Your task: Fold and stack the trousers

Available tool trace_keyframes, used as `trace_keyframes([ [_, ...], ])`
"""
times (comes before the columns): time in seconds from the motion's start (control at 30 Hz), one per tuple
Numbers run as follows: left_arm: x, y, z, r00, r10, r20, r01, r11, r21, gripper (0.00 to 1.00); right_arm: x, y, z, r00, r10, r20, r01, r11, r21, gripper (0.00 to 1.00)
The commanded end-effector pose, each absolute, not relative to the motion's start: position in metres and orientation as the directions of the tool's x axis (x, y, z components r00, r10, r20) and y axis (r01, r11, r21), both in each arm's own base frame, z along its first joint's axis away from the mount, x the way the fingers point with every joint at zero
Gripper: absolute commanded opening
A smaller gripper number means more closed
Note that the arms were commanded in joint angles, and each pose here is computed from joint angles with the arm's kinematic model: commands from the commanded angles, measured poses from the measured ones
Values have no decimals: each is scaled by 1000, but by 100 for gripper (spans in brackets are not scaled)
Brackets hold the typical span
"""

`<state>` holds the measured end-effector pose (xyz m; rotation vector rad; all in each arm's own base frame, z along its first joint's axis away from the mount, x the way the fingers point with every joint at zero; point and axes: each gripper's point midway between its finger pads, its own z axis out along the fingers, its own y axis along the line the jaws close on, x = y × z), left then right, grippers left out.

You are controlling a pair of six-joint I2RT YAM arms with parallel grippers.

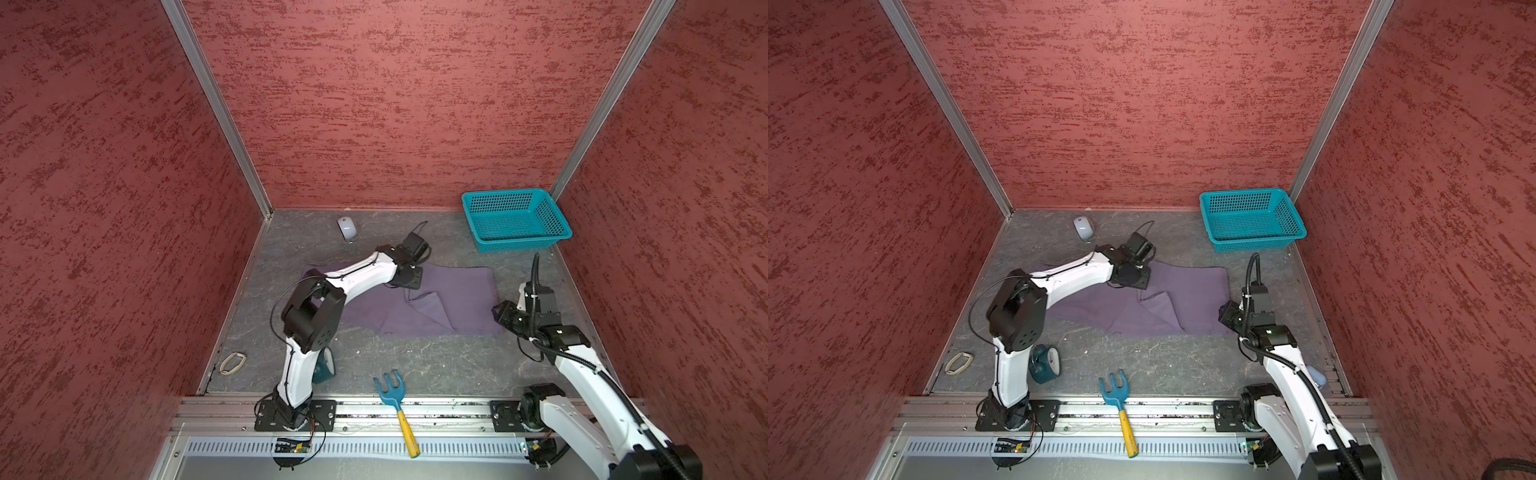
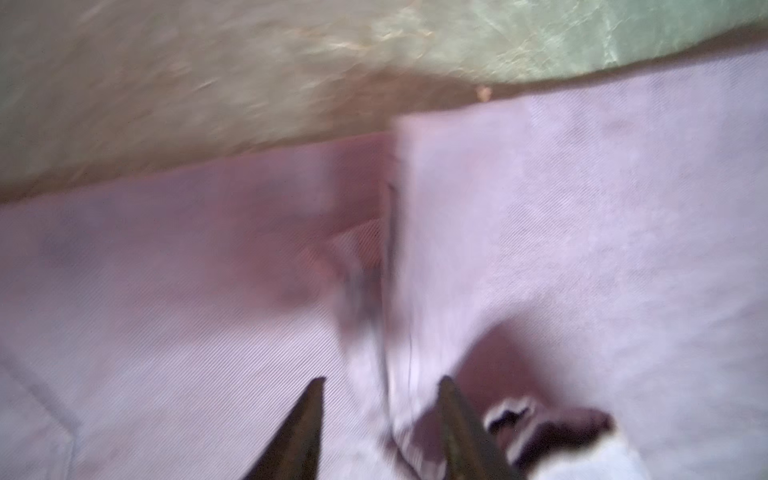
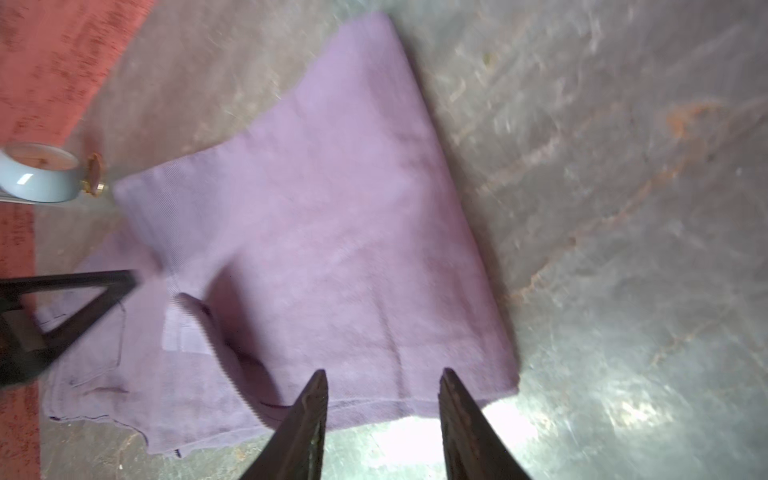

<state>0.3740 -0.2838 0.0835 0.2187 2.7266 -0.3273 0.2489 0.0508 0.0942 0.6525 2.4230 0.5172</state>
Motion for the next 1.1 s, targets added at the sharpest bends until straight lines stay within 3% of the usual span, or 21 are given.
trace_keyframes([
  [0.0, 368, -270, 75, -953, -79, -291, 46, 916, -399, 66, 256, 56, 102, -693, 592, -412, 336, 770, 542, 44],
  [0.17, 362, -231, 81, -949, -168, -268, -35, 897, -440, 65, 264, 73, 110, -719, 540, -437, 276, 800, 533, 44],
  [0.3, 354, -243, 101, -941, -98, -324, 55, 900, -432, 63, 278, 109, 113, -759, 448, -472, 172, 838, 518, 42],
  [0.53, 349, -266, 114, -948, -84, -307, 94, 848, -522, 60, 322, 190, 101, -838, 288, -464, 7, 856, 517, 43],
  [0.77, 348, -228, 111, -947, -178, -267, -4, 839, -543, 59, 363, 224, 75, -861, 275, -427, -1, 840, 543, 47],
  [0.9, 343, -209, 109, -939, -217, -267, -38, 836, -547, 58, 364, 244, 61, -892, 251, -377, -25, 804, 595, 46],
  [1.07, 341, -192, 109, -925, -265, -272, -76, 832, -550, 57, 335, 289, 64, -915, 128, -384, -164, 750, 641, 42],
])
